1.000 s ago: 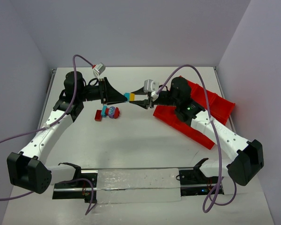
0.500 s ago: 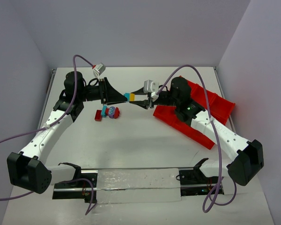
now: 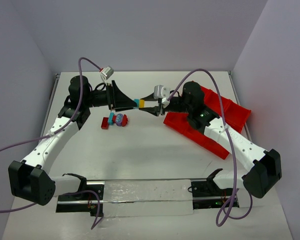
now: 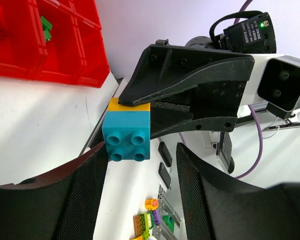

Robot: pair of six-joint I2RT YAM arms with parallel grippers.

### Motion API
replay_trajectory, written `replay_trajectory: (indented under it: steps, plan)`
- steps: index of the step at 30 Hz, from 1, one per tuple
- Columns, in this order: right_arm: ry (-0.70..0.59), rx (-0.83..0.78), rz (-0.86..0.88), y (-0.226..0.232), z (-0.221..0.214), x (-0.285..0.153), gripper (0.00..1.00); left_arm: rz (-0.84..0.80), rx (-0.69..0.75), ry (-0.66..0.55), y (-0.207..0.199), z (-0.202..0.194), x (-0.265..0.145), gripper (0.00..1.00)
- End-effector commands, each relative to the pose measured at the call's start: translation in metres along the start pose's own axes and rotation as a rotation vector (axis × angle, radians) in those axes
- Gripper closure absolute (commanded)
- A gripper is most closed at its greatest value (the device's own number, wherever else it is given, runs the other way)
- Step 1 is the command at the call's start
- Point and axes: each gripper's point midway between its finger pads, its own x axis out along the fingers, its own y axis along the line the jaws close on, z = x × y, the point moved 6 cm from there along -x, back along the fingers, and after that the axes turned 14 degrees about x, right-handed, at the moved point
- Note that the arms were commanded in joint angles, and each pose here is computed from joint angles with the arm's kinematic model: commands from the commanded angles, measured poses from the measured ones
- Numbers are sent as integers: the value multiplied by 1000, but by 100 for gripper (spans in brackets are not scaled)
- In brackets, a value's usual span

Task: Sort the legos into containers by color

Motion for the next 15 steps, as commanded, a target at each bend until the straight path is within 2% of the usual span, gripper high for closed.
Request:
replay_trajectory:
  steps: [1,11,12,15]
  plan:
    - [27,47,48,8,-2,-1,100,-70,93,-25,-15,11,2,35]
    - [21,47,66,11,3,2,100,-71,89,-15,-13,7,8,36]
    - [21,47,67,11,3,3,100,-72,89,-15,-13,7,8,38]
    - [22,45,69,11,4,4,100,-69,83,-16,-11,6,8,54]
